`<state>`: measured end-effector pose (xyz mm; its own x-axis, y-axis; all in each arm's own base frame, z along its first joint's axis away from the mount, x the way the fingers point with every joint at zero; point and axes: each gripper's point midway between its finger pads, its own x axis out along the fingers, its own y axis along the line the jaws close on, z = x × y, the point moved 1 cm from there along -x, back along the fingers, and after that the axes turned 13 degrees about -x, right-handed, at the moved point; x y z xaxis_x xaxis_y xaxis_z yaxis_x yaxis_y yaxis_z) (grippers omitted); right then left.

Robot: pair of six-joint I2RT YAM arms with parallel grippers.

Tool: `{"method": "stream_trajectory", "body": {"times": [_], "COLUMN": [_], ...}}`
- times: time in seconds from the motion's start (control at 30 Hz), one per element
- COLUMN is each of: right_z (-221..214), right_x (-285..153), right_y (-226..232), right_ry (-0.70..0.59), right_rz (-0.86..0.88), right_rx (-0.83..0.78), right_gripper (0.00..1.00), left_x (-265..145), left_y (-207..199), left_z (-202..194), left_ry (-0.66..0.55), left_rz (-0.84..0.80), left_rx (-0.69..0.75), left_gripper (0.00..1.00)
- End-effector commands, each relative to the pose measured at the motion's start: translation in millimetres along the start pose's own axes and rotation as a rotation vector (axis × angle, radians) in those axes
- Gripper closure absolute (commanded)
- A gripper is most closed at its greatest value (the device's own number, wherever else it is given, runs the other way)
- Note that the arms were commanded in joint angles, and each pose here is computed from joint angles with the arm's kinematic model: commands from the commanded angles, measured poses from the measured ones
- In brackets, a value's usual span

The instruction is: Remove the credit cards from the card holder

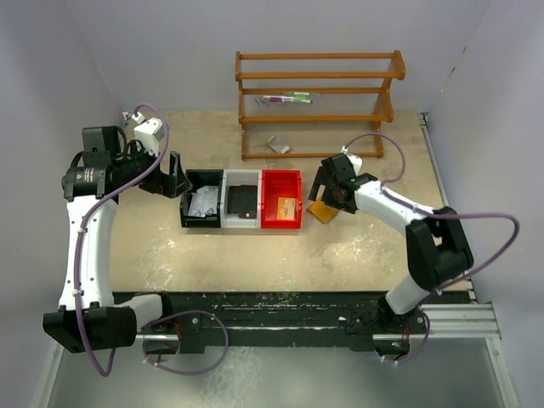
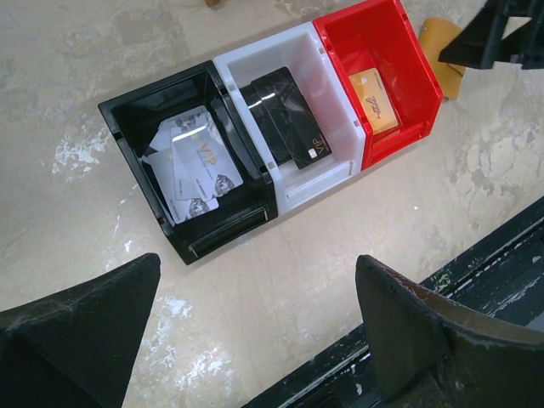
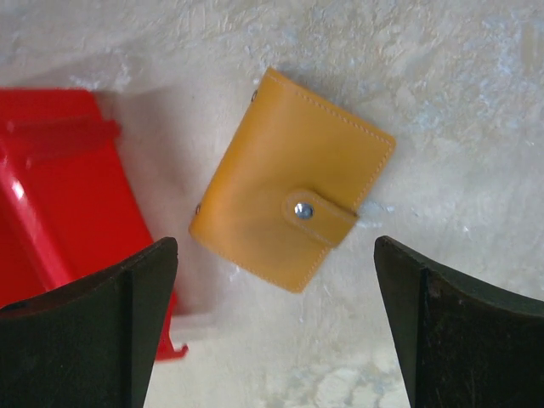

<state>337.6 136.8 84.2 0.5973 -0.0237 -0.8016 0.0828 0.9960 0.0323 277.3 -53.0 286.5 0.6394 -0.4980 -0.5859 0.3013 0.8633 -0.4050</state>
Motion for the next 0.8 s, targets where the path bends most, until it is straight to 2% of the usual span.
{"method": "stream_trajectory", "body": {"times": [0.0,0.37,0.6,0.77], "right_z": [23.5,8.1,-14.5,-11.8], "right_x": [15.8,42.4,55.2,70.1], "right_y": [4.8,-14.8,-21.2,-10.8], "right_ry": [-0.013,0.033,0.072,0.091], "right_rz": [-0.076,-0.256,-0.274,-0.251], "right_rx": [0.123,0.183,0.187,0.182], "right_gripper": [0.00,0.01,0.00,0.00], "left_x": [-7.8,-8.2,-8.5,-11.1], "left_y": [-10.3,-13.8,-14.8,-14.9], "left_z": [4.8,5.3,7.3,6.8], "left_ry": [-0.035,-0.038,-0.043,-0.047], "left_rz": [-0.040,-0.061,-0.066,-0.058], "left_rx": [0.052,0.062,0.063,0.077], "left_gripper": [0.01,0.01,0.01,0.01]}}
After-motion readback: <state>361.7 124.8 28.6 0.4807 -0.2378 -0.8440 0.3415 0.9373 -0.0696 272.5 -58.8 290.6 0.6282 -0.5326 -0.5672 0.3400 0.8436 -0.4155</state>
